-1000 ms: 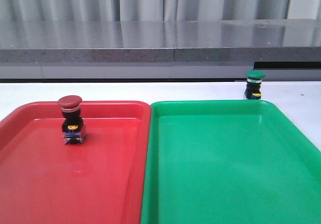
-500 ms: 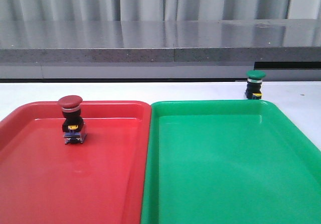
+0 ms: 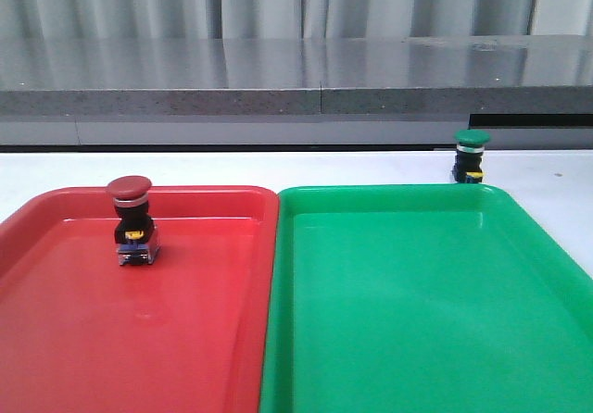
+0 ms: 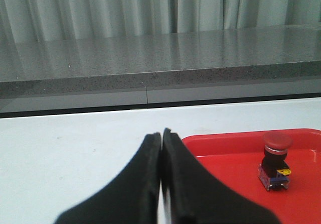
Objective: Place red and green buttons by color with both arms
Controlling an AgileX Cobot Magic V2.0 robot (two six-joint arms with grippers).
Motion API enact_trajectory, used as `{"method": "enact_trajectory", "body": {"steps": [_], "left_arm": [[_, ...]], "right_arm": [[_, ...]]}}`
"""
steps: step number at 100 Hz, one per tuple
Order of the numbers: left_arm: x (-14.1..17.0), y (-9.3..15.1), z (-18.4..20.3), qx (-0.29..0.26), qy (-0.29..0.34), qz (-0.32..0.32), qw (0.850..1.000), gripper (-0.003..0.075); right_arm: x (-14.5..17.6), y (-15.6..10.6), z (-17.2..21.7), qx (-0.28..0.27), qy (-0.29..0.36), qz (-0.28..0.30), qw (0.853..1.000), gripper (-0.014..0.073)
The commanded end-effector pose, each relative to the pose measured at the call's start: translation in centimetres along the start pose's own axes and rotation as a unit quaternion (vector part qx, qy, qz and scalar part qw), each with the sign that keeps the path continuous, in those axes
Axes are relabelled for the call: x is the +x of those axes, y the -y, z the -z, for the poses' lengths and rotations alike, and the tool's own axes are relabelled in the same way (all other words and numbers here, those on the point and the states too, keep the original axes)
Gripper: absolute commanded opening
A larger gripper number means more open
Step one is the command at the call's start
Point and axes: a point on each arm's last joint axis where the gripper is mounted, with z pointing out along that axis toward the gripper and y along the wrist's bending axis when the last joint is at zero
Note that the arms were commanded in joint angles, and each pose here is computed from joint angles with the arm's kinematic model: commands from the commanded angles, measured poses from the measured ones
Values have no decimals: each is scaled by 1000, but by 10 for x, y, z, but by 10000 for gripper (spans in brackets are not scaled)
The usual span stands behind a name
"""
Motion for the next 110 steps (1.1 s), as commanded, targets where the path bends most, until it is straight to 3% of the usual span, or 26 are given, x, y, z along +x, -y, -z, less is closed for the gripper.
{"method": "enact_trajectory", "body": {"steps": [1, 18, 35, 66, 110], "left_arm": [[-1, 1, 2, 4, 44, 5, 999, -19], [-1, 1, 2, 4, 44, 5, 999, -19], [-1, 1, 2, 4, 44, 5, 999, -19], [-1, 1, 2, 4, 44, 5, 999, -19], [-1, 1, 2, 4, 44, 5, 999, -19]], "right_arm": [[-22, 0, 6, -3, 73, -4, 997, 659], [-29, -2, 2, -12, 78, -35, 996, 655], [-47, -3, -22, -11, 29, -35, 999, 655], [-73, -17, -102, -25, -20, -22, 999, 655], [-71, -35, -201, -37, -69, -8, 997, 655]]}}
